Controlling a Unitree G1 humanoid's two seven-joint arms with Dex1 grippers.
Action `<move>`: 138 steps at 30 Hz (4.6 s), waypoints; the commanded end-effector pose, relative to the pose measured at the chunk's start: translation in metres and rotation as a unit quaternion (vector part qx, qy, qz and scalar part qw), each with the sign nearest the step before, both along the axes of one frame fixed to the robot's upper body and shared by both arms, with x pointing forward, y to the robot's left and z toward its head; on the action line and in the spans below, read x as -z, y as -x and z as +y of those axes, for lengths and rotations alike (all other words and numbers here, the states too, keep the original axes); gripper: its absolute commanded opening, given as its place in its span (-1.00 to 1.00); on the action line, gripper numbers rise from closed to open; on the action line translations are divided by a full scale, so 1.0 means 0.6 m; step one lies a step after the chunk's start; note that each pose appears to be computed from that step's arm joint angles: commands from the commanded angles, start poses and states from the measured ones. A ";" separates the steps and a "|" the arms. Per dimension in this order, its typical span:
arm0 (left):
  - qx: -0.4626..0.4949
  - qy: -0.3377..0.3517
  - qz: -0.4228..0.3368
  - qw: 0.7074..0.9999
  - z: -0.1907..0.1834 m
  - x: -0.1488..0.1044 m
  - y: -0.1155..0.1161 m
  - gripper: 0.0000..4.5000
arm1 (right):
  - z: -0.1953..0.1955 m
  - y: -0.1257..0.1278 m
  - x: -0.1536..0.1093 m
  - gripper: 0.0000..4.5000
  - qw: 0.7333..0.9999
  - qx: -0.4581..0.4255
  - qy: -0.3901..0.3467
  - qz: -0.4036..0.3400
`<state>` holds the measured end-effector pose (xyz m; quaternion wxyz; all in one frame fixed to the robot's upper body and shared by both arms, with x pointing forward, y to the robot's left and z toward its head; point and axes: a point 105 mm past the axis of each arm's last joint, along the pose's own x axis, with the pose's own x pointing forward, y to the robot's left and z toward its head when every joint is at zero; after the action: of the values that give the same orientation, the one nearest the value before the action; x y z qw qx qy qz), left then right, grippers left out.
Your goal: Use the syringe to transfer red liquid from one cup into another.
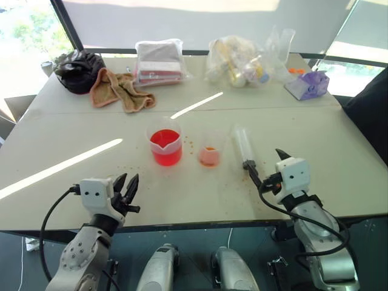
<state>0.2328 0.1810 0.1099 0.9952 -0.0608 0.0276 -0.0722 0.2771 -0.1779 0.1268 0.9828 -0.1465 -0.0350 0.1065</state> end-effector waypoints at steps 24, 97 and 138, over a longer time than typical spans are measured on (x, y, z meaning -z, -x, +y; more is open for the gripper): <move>0.345 -0.005 -0.043 0.938 -0.073 -0.117 0.001 -0.25 | 0.015 -0.146 -0.185 0.96 0.957 -0.014 0.007 0.288; 0.410 -0.092 -0.081 0.904 0.021 -0.395 -0.026 -0.25 | 0.400 -0.059 -0.258 -0.40 0.817 -0.540 -0.174 -0.100; 0.448 -0.103 -0.078 0.885 -0.043 -0.323 -0.113 -0.25 | 0.409 -0.094 -0.156 -0.40 0.865 -0.478 -0.113 -0.104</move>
<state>0.3044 0.1603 0.2923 0.8627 0.0498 0.0056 -0.5032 0.3409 0.0608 0.2033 0.8258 -0.0081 -0.1785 0.5349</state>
